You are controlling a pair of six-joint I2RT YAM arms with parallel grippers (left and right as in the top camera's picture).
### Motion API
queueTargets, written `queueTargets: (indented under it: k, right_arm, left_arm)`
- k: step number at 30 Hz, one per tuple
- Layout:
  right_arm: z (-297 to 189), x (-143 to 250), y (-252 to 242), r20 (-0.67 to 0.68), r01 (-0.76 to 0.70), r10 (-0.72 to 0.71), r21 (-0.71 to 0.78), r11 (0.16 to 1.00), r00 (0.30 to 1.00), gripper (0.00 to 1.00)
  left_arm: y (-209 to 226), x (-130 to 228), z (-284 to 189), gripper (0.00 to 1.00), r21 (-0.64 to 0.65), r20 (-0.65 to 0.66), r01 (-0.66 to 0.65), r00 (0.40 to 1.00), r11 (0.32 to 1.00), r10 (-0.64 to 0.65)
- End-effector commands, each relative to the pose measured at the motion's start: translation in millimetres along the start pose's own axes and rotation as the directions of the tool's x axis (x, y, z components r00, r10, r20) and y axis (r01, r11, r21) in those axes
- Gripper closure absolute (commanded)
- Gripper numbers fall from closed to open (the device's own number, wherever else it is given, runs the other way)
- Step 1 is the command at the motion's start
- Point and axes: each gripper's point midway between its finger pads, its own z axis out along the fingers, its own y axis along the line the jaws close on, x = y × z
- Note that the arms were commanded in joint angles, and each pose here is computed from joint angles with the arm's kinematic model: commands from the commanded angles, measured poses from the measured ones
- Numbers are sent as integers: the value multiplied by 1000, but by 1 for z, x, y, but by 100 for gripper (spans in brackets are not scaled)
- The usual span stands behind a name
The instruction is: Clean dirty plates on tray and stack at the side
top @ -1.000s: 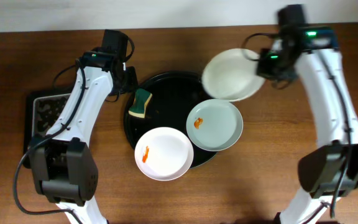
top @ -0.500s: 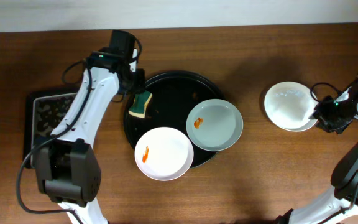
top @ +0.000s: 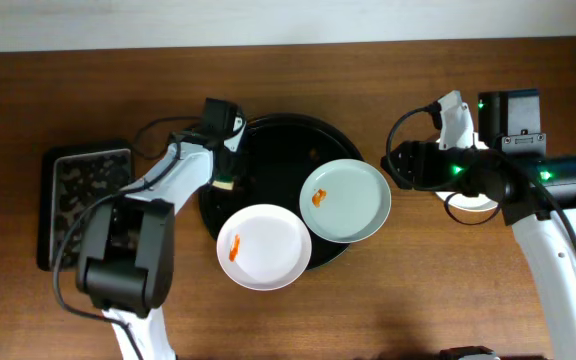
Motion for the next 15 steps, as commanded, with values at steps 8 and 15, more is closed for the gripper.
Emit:
queueTargets:
  k: [8,15]
  right_arm:
    - [1,1,-1,-5,7,-7,13,1000,1000,31]
    - [1,1,-2,-3,7,-7,16,1000,1000,30]
  left_arm:
    - [11,-19,-102,100,47,73,120,990,992,-123]
    - [204,68,-105,100,-395,-14,379,908,837,-418]
